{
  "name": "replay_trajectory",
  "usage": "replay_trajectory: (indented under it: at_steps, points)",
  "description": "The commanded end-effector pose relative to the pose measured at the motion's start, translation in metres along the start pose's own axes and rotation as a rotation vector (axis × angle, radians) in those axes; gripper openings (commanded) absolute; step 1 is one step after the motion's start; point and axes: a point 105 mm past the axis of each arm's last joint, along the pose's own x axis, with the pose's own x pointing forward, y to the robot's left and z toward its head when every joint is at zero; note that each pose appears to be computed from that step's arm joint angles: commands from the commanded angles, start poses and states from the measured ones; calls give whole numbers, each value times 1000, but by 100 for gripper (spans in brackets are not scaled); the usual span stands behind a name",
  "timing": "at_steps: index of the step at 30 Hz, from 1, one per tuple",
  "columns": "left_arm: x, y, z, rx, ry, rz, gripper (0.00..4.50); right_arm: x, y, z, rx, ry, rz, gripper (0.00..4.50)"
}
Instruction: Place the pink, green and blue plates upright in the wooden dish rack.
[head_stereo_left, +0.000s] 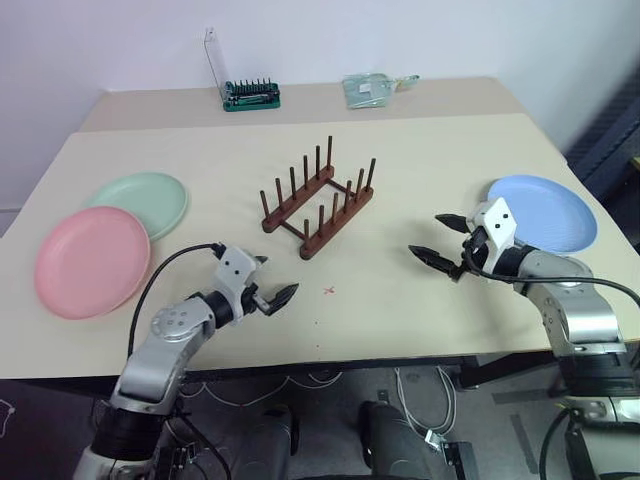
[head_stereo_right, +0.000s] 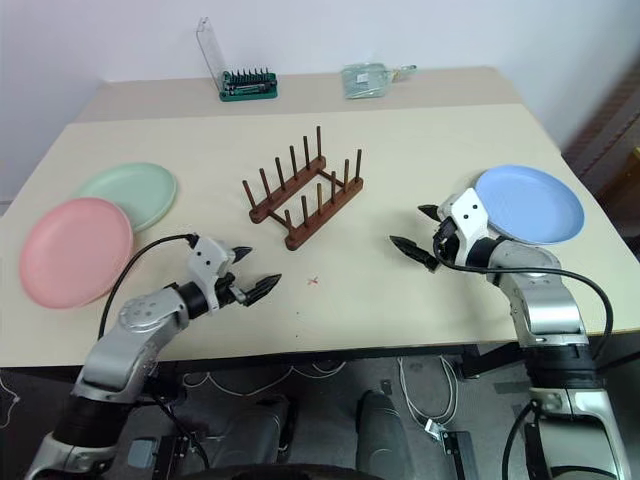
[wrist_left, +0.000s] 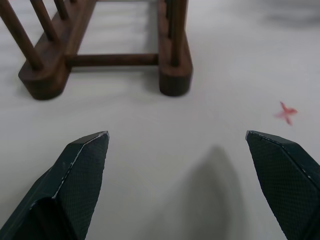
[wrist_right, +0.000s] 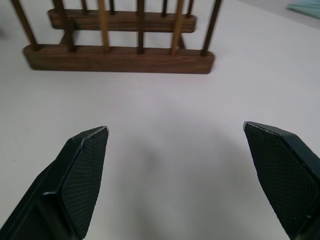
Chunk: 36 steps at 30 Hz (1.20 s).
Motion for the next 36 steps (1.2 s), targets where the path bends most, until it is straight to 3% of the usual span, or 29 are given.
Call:
replay_trajectory:
  at_steps: [1,6,12,15,21,27,32,36]
  points:
    - [12,-3,3,12,-11,28,450,-5,-1,17,-31,-51,-16,442]
    - [51,-13,-4,8,14,65,450,-14,0,16,-22,-48,-56,442]
    - [74,-19,4,11,-15,10,450,-20,3,14,-13,-43,-78,442]
    - [73,-21,3,17,-26,-7,369,-21,3,14,-14,-41,-93,450]
    - [67,-23,-1,27,-20,-28,73,-21,5,12,-11,-45,-104,450]
    - [68,-22,3,84,-27,-95,72,-24,7,6,-10,-15,-104,450]
    - [62,-43,17,160,-93,-347,72,-31,13,-4,-11,40,-69,450]
    - [50,-43,13,309,-7,-620,72,-37,18,-11,-14,64,-75,450]
